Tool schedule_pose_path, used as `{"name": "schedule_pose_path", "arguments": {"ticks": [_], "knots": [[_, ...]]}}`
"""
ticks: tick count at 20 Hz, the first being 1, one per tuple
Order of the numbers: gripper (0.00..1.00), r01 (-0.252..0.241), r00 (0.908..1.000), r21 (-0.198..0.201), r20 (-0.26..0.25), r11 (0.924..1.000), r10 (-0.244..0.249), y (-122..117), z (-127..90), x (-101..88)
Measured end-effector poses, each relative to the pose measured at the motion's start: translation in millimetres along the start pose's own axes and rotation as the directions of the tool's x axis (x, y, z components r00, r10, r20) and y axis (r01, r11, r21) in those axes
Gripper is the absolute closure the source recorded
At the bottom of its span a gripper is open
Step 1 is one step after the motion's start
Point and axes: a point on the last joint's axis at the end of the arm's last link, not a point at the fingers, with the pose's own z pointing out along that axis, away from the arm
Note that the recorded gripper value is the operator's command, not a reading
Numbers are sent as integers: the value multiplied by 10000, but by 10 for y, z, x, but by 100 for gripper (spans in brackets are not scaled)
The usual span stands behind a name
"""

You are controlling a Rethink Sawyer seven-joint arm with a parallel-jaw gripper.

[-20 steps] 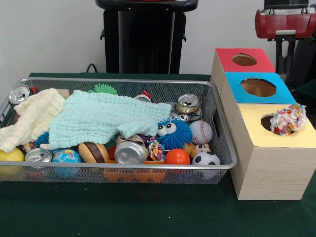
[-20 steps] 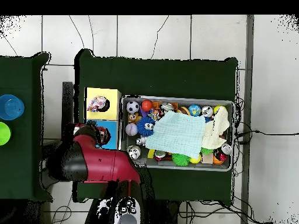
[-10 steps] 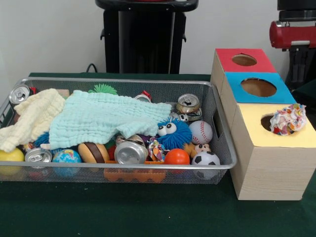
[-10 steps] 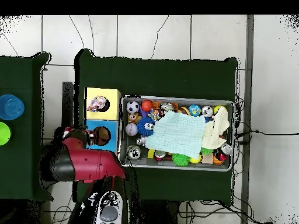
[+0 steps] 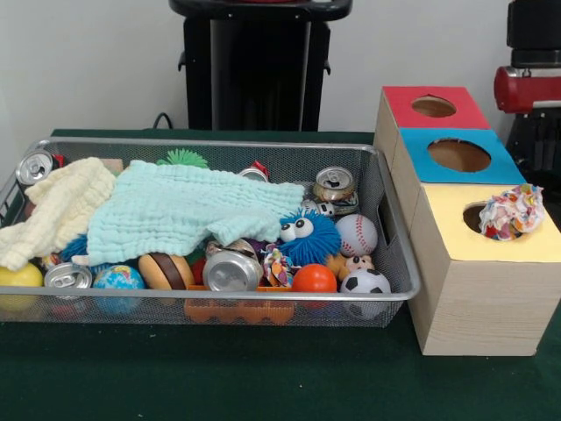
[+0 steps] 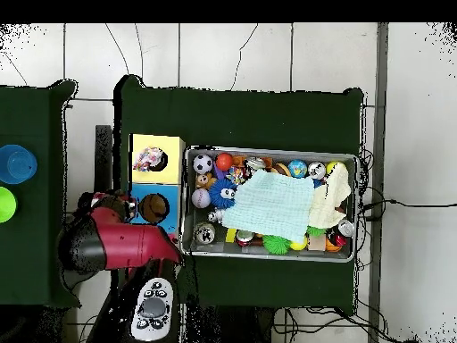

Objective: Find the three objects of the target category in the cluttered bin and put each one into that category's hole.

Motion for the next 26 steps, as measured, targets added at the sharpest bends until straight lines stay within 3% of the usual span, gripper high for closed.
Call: {"name": "schedule_pose_path", "arguments": {"ticks": [10,18,26], "knots": [[100,-115,9986,113,519,9999,109,95,347,-17],[100,-175,9981,212,589,9996,162,61,439,-28],[100,-350,9902,227,1359,9991,316,-40,506,-137]]}}
